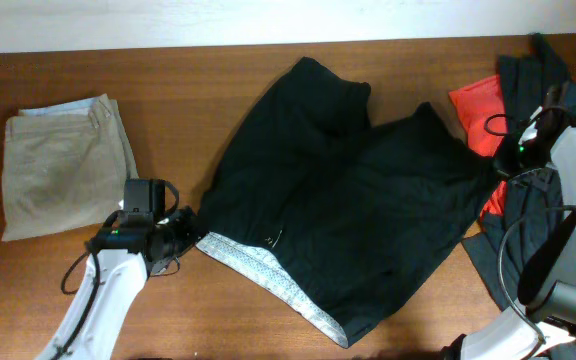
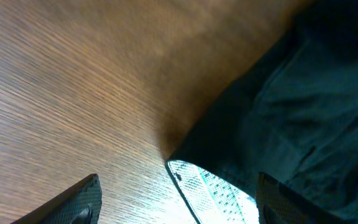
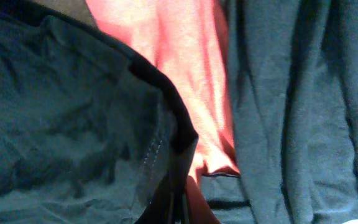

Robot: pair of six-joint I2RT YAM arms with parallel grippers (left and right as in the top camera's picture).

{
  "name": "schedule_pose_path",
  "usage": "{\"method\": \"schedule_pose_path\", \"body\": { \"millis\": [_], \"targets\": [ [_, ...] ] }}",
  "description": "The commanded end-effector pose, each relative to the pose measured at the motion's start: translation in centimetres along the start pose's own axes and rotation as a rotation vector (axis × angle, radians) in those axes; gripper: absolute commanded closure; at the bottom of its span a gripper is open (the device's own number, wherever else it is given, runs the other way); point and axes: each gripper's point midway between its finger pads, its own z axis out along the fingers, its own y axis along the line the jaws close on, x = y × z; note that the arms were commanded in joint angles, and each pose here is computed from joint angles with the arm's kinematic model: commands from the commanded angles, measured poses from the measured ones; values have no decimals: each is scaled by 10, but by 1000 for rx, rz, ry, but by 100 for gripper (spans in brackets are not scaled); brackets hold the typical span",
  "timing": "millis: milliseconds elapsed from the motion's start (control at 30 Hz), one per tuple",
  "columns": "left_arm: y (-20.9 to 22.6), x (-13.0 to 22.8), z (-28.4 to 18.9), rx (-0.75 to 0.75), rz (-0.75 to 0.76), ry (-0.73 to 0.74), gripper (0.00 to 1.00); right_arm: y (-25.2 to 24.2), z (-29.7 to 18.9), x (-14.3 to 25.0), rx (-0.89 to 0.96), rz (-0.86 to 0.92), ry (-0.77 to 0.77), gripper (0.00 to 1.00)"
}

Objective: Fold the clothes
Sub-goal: 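Grasp the left edge of the black shorts with the left gripper and spread them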

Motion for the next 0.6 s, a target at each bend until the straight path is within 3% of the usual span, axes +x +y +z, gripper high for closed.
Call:
{"method": "schedule_pose_path", "body": {
  "millis": [0, 67, 100, 133, 200, 333, 367, 400, 433, 567],
  "targets": [
    [1, 21, 31, -6, -14, 156, 21, 8, -7, -3, -5, -8, -20, 96],
    [-16, 22, 59, 70, -12, 201, 24, 8, -7, -2, -4, -8, -14, 96],
    [-21, 15, 68, 95, -6, 180, 67, 8, -7, -2, -4, -7, -12, 96],
    [-27, 6, 69, 121, 11, 146, 100, 8, -7, -1, -4, -7, -12, 96],
    [-50, -45, 63, 218, 24, -38, 100, 8, -7, 0, -4, -7, -5, 96],
    [-74, -171, 2, 335, -26, -379, 99, 63, -11, 10, -227, -49, 29, 96],
    [-78, -183, -7, 346, -21, -420, 71, 72, -11, 13, -231, -67, 34, 96],
    [-84, -193, -15, 360, 12, -451, 13, 82, -11, 17, -235, -95, 41, 96],
    [-89, -184, -13, 384, 51, -406, 1, 87, -11, 20, -236, -109, 48, 96],
    [-64, -26, 9, 320, -37, 299, 1, 91, -10, 26, -232, -123, 65, 96]
  ]
}}
